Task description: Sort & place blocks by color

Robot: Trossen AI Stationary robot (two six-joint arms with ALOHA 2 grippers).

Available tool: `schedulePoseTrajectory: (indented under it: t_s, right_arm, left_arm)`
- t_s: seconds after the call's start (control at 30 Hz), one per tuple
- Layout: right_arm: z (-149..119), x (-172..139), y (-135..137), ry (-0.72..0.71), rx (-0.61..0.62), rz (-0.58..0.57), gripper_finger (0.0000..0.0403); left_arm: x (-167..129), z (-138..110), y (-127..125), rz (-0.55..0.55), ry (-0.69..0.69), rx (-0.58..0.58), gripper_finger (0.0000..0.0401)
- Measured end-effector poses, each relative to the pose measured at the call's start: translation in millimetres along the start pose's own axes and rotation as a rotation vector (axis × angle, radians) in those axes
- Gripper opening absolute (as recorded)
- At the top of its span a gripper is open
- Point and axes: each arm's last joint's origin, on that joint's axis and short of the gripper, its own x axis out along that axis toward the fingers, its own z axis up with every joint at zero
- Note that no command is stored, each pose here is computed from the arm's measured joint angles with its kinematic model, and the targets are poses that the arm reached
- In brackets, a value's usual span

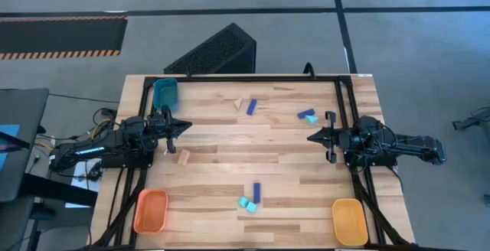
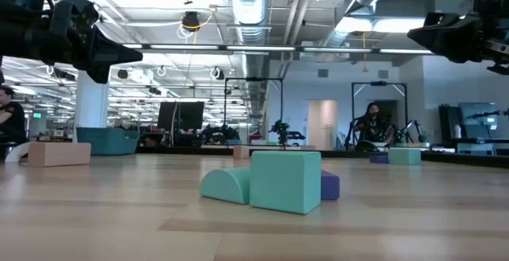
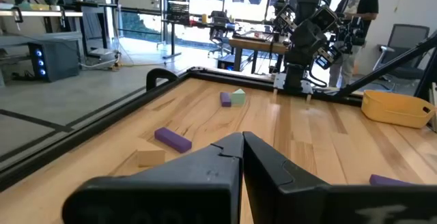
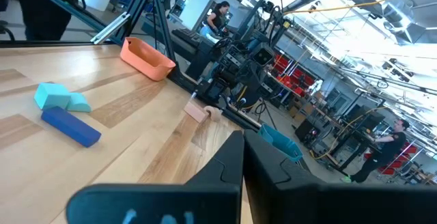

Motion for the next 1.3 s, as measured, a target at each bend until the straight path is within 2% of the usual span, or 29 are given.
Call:
schedulePoseTrajectory:
  t_s: [0.63, 0.8, 0.87, 0.93, 1.03, 1.1, 1.17, 1.3]
  right_arm:
    - [0.0, 0.0, 0.0, 0.000, 0.000, 0.000, 0.0026]
    - [-0.1, 0.0, 0.1, 0.001, 0.000, 0.000, 0.0026]
    - [-0.1, 0.0, 0.1, 0.000, 0.000, 0.000, 0.0026]
    - [0.0, 0.0, 0.0, 0.000, 0.000, 0.000, 0.0026]
    - [0.0, 0.0, 0.0, 0.000, 0.000, 0.000, 0.0026]
    - [0.0, 0.0, 0.0, 0.000, 0.000, 0.000, 0.0026]
    - [0.0, 0.0, 0.0, 0.000, 0.000, 0.000, 0.0026]
    - [0.0, 0.0, 0.0, 0.000, 0.000, 0.000, 0.0026]
  left_arm:
    - [0.0, 0.0, 0.0, 0.000, 0.000, 0.001, 0.0000]
    - [0.0, 0.2, 0.0, 0.002, -0.002, 0.145, 0.0000]
    - [0.0, 4.2, 0.6, 0.036, -0.042, 0.224, 0.0000]
    - [-0.6, 10.6, 1.3, 0.084, -0.106, 0.253, 0.0000]
    - [-2.7, 22.4, 0.9, 0.105, -0.233, 0.183, 0.0000]
    - [-5.0, 30.6, 0.2, 0.090, -0.311, 0.063, 0.0000]
    - [-5.6, 33.2, 0.0, 0.070, -0.321, -0.067, 0.0000]
    - [-9.2, 42.9, 0.1, 0.064, -0.406, -0.244, 0.0000]
